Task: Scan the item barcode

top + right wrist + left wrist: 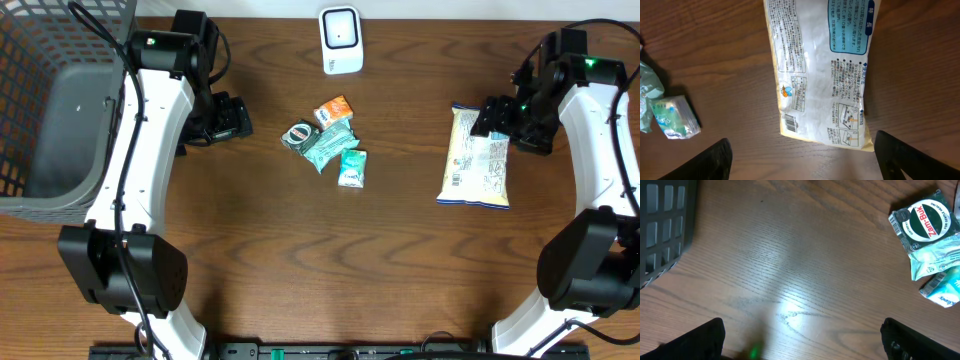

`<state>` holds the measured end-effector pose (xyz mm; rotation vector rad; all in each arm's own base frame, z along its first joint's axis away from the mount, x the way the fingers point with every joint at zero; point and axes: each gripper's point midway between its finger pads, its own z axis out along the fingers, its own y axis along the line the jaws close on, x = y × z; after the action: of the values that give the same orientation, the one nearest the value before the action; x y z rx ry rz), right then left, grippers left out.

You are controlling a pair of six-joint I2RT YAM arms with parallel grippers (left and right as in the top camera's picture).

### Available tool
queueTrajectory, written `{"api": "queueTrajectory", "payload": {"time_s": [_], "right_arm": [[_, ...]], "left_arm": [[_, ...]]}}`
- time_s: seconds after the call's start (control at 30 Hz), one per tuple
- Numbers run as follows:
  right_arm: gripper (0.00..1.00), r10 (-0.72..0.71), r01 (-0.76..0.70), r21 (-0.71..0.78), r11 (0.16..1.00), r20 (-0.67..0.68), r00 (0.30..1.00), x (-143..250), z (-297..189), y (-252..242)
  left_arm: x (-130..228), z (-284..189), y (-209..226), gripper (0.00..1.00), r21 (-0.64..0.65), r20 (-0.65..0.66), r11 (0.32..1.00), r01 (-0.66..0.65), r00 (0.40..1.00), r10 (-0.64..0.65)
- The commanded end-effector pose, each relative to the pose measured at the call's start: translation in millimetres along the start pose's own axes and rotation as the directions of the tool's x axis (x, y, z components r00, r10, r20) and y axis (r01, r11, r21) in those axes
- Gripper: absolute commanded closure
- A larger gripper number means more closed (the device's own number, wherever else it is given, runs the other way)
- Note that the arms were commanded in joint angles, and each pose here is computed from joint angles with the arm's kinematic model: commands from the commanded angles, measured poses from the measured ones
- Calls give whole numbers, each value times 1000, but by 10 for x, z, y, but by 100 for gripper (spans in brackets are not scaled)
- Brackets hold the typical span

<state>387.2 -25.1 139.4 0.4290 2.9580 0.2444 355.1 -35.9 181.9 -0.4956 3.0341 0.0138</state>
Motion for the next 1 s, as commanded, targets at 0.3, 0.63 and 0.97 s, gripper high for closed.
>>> {"api": "queueTrajectory", "payload": {"time_s": [0.3, 0.63, 0.97], "right_arm": [[13, -20, 20, -6, 1000, -14, 1000, 35, 28, 29], [8, -71, 69, -82, 994, -21, 997, -9, 114, 85], [8, -24, 14, -75, 997, -130, 991, 55, 446, -73]], "left_arm": [[18, -51, 8, 3, 6, 10, 1000, 7, 1000, -7], [17, -51, 8, 3, 7, 10, 1000, 7, 1000, -7], [18, -51, 8, 2, 6, 10, 1000, 7, 1000, -7]]}}
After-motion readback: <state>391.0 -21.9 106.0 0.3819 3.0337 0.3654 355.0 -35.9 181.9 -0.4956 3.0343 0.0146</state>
